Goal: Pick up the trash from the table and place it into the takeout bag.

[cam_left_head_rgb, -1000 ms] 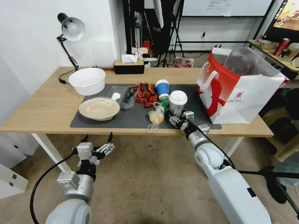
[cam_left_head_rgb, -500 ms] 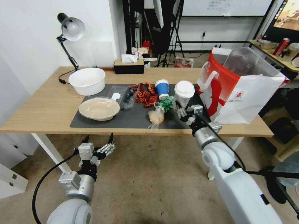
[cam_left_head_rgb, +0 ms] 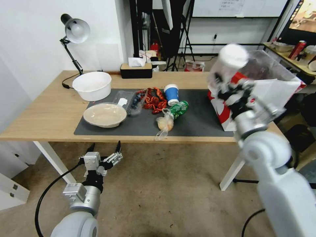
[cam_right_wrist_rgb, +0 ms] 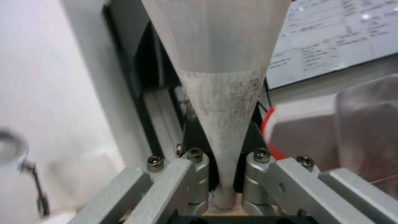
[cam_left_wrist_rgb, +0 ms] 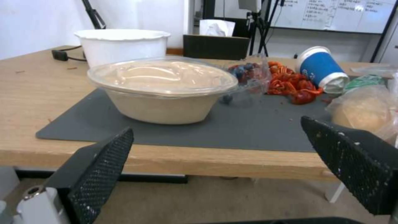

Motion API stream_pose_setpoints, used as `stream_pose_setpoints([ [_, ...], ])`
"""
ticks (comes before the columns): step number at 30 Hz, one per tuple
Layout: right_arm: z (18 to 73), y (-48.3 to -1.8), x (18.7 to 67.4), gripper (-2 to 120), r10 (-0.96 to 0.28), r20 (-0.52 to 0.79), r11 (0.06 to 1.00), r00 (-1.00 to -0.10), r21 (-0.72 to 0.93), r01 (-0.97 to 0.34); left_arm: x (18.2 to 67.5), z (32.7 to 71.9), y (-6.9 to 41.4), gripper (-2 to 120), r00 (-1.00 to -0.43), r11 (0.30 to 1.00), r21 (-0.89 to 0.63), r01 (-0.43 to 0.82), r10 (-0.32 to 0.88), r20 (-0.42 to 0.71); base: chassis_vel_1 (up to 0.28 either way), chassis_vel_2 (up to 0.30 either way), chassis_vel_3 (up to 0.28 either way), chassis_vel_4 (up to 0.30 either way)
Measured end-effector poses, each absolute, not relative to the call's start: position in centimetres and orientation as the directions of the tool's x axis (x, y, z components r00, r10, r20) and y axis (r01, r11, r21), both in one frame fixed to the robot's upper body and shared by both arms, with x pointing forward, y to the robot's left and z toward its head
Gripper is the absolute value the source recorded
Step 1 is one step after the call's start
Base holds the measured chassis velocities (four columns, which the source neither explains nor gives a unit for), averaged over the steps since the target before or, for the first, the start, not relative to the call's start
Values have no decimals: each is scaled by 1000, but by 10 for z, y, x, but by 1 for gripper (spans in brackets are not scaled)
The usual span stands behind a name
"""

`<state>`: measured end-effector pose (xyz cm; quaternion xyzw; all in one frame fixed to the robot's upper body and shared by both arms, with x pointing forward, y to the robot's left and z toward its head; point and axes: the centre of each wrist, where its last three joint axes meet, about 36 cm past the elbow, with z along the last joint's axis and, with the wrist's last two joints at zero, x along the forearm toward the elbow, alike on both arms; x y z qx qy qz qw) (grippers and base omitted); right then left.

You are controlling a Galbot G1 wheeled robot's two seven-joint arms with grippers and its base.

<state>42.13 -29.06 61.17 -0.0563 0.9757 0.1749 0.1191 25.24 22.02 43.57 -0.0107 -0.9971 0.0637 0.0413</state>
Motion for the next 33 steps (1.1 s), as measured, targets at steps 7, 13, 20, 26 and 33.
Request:
stream_pose_setpoints([
  [7, 642, -324, 442, 2, 97, -240, 826, -966, 560, -56, 251, 435, 218, 100, -996, 992, -124, 28, 38, 77, 0, 0, 0, 0],
  [13, 647, -328, 459, 1, 130, -197, 738, -972, 674, -37, 249, 435, 217, 100, -996, 992, -121, 34, 43, 73, 0, 0, 0, 0],
  [20, 651, -329, 475, 1, 120, -126, 631, -985, 775, -22, 248, 435, 218, 100, -997, 993, -118, 31, 39, 69, 0, 0, 0, 0],
  [26, 654, -333, 482, 0, 124, -65, 578, -990, 816, 19, 248, 433, 218, 100, -997, 993, -118, 27, 35, 68, 0, 0, 0, 0],
  [33, 652, -335, 482, 24, 123, -47, 574, -991, 818, 33, 249, 432, 219, 100, -997, 993, -116, 29, 37, 69, 0, 0, 0, 0],
])
